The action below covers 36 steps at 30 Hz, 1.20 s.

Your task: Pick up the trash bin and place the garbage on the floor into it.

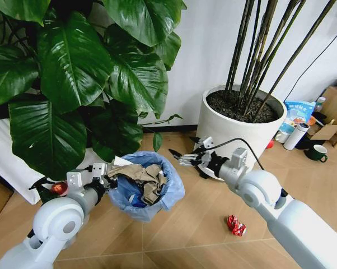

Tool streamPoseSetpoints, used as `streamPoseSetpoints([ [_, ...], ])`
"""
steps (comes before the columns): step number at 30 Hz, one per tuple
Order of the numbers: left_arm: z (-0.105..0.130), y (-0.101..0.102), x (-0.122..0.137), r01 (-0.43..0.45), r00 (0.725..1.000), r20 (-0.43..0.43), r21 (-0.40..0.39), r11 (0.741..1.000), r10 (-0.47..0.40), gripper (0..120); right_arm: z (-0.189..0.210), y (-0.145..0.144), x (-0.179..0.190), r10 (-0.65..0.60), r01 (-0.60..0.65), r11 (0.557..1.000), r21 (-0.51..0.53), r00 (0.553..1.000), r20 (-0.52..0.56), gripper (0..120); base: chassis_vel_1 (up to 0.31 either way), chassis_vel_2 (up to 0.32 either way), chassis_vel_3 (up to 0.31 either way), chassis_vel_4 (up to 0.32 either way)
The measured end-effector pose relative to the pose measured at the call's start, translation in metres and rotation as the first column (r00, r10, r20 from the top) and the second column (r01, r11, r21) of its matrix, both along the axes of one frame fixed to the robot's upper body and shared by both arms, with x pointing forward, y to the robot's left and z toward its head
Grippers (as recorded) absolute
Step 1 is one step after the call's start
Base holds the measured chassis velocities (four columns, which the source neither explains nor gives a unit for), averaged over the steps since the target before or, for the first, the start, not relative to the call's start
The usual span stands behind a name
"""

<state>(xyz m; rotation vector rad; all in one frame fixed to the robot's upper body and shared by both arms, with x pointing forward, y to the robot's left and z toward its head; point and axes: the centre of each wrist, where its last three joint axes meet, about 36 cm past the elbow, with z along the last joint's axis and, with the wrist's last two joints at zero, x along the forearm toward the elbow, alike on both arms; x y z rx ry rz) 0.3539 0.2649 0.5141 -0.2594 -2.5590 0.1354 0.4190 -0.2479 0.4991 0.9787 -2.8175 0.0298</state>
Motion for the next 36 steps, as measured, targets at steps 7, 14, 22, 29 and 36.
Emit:
streamPoseSetpoints([
  [7,-0.005,0.000,-0.006,-0.005,1.000,-0.012,-0.004,1.000,0.005,0,-0.023,-0.043,-0.020,-0.107,0.104,0.992,-0.067,0.993,-0.057,100,0.000,0.000,0.000,0.000],
  [14,-0.006,-0.001,-0.007,-0.001,1.000,-0.014,-0.004,1.000,0.001,0,-0.069,-0.102,-0.044,-0.127,0.108,0.983,-0.147,0.984,-0.128,100,0.000,0.000,0.000,0.000],
  [22,-0.008,-0.002,-0.007,0.009,1.000,-0.012,-0.007,1.000,-0.009,0,-0.148,-0.151,-0.059,-0.144,0.085,0.965,-0.246,0.962,-0.231,100,0.000,0.000,0.000,0.000],
  [29,-0.007,-0.003,-0.007,0.019,1.000,-0.008,-0.008,1.000,-0.019,0,-0.211,-0.171,-0.079,-0.213,0.085,0.935,-0.345,0.912,-0.351,100,0.000,0.000,0.000,0.000],
  [36,-0.006,-0.004,-0.008,0.028,1.000,-0.008,-0.010,1.000,-0.028,0,-0.244,-0.174,-0.081,-0.205,0.045,0.920,-0.389,0.901,-0.383,100,0.000,0.000,0.000,0.000],
])
